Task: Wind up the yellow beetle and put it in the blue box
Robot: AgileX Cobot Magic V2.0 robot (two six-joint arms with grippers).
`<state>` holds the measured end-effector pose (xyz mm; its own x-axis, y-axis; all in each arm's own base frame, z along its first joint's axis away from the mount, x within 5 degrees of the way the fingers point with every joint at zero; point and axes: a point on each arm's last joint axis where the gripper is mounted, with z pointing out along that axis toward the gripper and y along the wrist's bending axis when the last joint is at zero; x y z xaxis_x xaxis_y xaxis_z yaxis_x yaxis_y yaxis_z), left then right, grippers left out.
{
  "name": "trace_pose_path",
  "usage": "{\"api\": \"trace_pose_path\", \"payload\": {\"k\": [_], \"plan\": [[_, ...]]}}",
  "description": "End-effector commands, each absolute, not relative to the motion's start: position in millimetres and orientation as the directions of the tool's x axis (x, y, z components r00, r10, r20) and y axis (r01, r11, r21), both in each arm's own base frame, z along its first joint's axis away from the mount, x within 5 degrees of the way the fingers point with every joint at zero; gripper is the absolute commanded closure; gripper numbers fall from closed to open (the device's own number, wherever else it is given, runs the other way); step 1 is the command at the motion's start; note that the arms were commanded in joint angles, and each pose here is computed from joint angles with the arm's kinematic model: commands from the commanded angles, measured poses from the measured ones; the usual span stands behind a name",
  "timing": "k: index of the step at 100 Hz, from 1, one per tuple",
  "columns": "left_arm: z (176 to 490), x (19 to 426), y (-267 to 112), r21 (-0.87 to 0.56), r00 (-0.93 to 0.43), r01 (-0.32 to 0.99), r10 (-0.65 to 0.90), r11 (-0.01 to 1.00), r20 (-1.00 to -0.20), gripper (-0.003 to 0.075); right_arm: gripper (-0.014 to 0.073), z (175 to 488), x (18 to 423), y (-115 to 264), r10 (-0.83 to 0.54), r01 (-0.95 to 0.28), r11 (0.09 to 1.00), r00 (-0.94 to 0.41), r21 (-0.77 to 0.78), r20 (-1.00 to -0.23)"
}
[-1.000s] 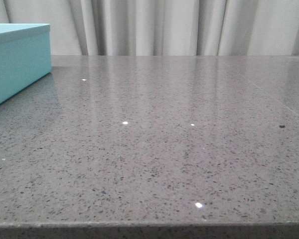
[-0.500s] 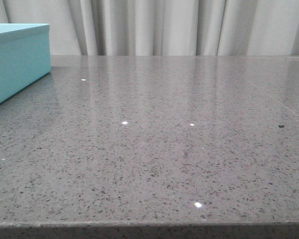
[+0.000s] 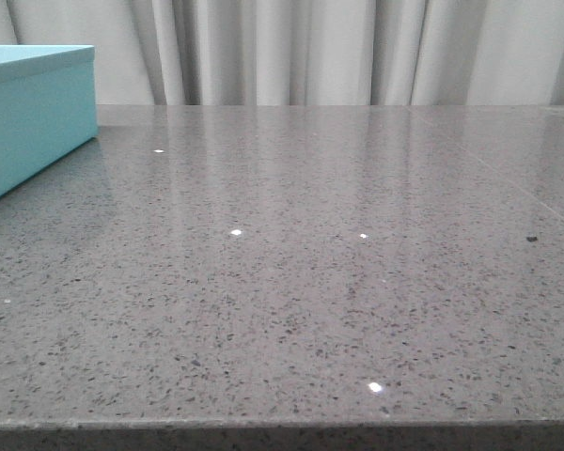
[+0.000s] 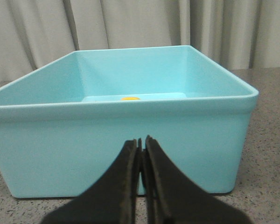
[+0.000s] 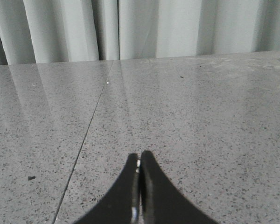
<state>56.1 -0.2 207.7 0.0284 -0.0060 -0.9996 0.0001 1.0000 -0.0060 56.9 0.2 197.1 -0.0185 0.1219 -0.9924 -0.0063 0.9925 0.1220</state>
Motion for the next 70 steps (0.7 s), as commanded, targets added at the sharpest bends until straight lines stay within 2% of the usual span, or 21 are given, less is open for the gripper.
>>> {"api": "trace_pose_path", "payload": {"k": [1,70], "plan": [[209.1,54.0,0.1,-0.013,0.113,0.000,-0.013,1.000,-0.994,0.0738,0.0663,210.4,54.0,0.6,0.111,-0.023,0.994,0.104,0.109,-0.988],[209.1,54.0,0.1,-0.013,0.113,0.000,-0.013,1.000,-0.994,0.0739,0.0663,210.7,53.9,0.6,0.107,-0.023,0.994,0.105,0.105,-0.989]]}}
